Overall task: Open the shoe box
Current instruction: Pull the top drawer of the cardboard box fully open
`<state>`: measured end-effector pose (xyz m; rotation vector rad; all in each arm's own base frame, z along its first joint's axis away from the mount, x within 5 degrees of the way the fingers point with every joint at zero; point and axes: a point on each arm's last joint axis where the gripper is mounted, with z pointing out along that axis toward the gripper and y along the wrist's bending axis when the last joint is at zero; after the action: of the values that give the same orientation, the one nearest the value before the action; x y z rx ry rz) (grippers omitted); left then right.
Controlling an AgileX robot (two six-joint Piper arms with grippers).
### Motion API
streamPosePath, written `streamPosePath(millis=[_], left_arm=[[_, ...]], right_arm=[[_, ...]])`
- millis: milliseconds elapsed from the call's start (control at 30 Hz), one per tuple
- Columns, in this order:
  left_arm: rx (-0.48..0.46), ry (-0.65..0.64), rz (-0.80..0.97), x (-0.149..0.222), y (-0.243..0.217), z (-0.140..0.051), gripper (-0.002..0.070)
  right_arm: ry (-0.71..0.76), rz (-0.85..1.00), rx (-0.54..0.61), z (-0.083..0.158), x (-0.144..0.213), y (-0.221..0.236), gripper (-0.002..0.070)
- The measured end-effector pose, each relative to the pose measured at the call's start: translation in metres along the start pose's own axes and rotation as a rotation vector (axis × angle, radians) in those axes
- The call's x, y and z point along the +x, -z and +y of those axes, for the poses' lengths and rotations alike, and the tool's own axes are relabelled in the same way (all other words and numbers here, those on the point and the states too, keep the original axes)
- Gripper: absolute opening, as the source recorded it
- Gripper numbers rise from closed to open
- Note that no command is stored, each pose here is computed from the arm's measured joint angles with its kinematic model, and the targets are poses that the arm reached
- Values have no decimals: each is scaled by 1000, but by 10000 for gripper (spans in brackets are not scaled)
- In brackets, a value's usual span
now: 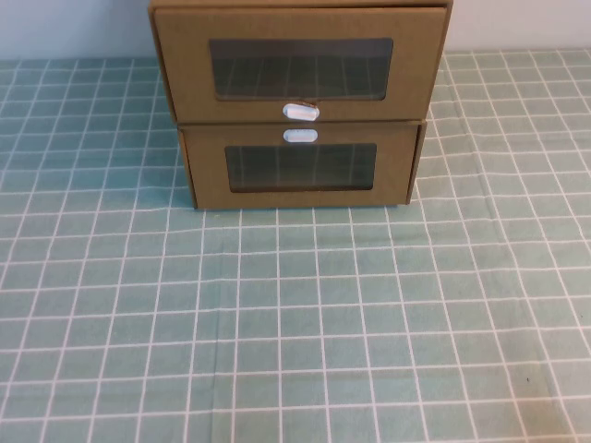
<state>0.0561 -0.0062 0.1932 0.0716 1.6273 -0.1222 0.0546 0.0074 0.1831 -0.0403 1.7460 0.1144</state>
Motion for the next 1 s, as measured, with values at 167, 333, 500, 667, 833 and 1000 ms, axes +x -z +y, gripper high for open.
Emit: streamPosePath(millis=[167, 333, 500, 667, 833, 1000], left_arm=[[-37, 0, 189, 17, 2, 3, -5], [-47, -2, 241, 22, 3, 4, -5], [-48, -2, 242, 22, 3, 4, -5], [-48, -2, 244, 22, 3, 4, -5], [-48, -2, 244, 22, 3, 4, -5], [-48, -2, 244, 22, 3, 4, -5]], right_arm=[[1, 62, -9, 1, 6, 0, -13], [4, 63, -8, 1, 6, 0, -13], [4, 63, -8, 1, 6, 0, -13], [4, 63, -8, 1, 6, 0, -13], [4, 63, -8, 1, 6, 0, -13], [4, 63, -8, 1, 6, 0, -13]])
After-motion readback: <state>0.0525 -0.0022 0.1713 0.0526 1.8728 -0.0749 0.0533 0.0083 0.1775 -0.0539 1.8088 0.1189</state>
